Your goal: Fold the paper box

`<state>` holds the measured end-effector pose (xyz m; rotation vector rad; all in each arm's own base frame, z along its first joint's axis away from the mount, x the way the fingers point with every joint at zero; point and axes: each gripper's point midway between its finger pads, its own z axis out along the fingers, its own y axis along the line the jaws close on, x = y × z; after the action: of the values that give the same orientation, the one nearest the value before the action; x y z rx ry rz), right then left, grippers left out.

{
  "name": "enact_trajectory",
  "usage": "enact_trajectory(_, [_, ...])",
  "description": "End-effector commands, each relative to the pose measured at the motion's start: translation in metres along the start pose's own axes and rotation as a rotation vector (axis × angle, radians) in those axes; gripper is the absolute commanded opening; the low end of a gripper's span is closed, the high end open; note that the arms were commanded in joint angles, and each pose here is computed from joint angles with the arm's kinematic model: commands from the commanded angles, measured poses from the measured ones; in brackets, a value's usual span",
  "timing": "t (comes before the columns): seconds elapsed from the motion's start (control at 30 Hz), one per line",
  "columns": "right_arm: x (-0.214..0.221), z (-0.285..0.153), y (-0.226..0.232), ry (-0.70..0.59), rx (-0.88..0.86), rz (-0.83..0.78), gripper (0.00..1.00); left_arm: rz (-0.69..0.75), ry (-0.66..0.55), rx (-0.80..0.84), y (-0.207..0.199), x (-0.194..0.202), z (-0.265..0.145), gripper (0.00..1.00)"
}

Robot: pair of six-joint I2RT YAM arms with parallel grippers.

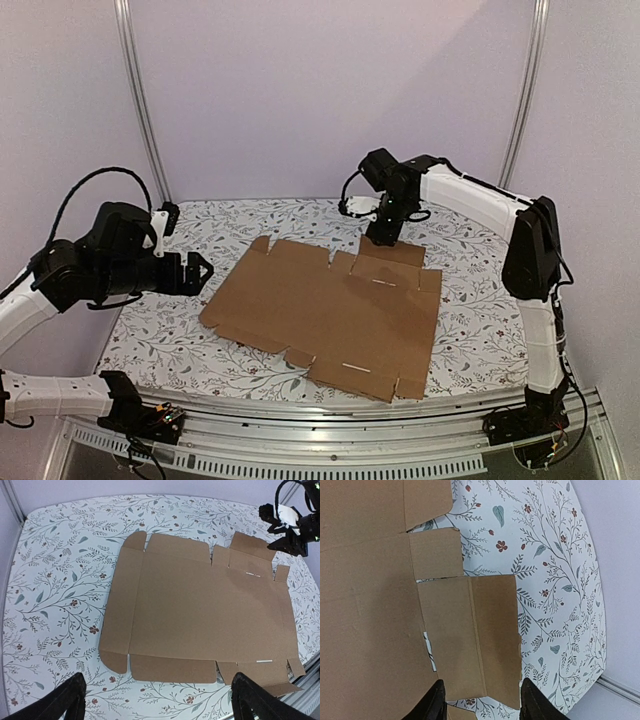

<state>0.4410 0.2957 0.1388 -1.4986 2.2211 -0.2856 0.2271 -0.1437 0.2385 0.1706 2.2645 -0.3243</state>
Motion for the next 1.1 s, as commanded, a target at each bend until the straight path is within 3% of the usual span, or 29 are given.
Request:
enact_trajectory(0.0, [0.000, -0.061, -0.038, -0.145, 0.023, 0.226, 0.53, 0.038, 0.021, 0.005, -0.004, 0.006, 0.004, 1.00])
enact_trajectory(0.2, [0.018, -0.110, -0.041, -0.331, -0.085, 0.451, 0.59, 0.054, 0.036, 0.024, -0.012, 0.005, 0.015, 0.99])
enact_trajectory(0.37, [0.055, -0.124, -0.033, -0.342, -0.084, 0.590, 0.72, 0.071, 0.046, 0.033, -0.018, 0.004, 0.023, 0.99])
enact_trajectory(0.43, [0.072, -0.131, -0.024, -0.341, -0.122, 0.673, 0.80, 0.071, 0.042, 0.048, -0.022, 0.002, 0.024, 0.99])
enact_trajectory(0.47, [0.079, -0.131, -0.018, -0.339, -0.138, 0.699, 0.94, 0.071, 0.040, 0.061, -0.024, 0.000, 0.024, 1.00])
enact_trajectory(0.5, [0.087, -0.133, -0.015, -0.343, -0.129, 0.734, 0.98, 0.071, 0.038, 0.077, -0.028, -0.001, 0.025, 1.00])
enact_trajectory(0.67, [0.125, -0.140, 0.007, -0.369, -0.104, 0.961, 0.99, 0.072, 0.014, 0.106, -0.035, -0.009, 0.025, 1.00])
enact_trajectory(0.8, [0.152, -0.134, 0.027, -0.324, -0.116, 1.032, 0.99, 0.075, 0.005, 0.117, -0.039, -0.012, 0.026, 0.99])
enact_trajectory(1.07, [0.180, -0.115, 0.089, -0.233, -0.297, 1.216, 0.99, 0.069, 0.010, 0.105, -0.038, -0.011, 0.031, 1.00])
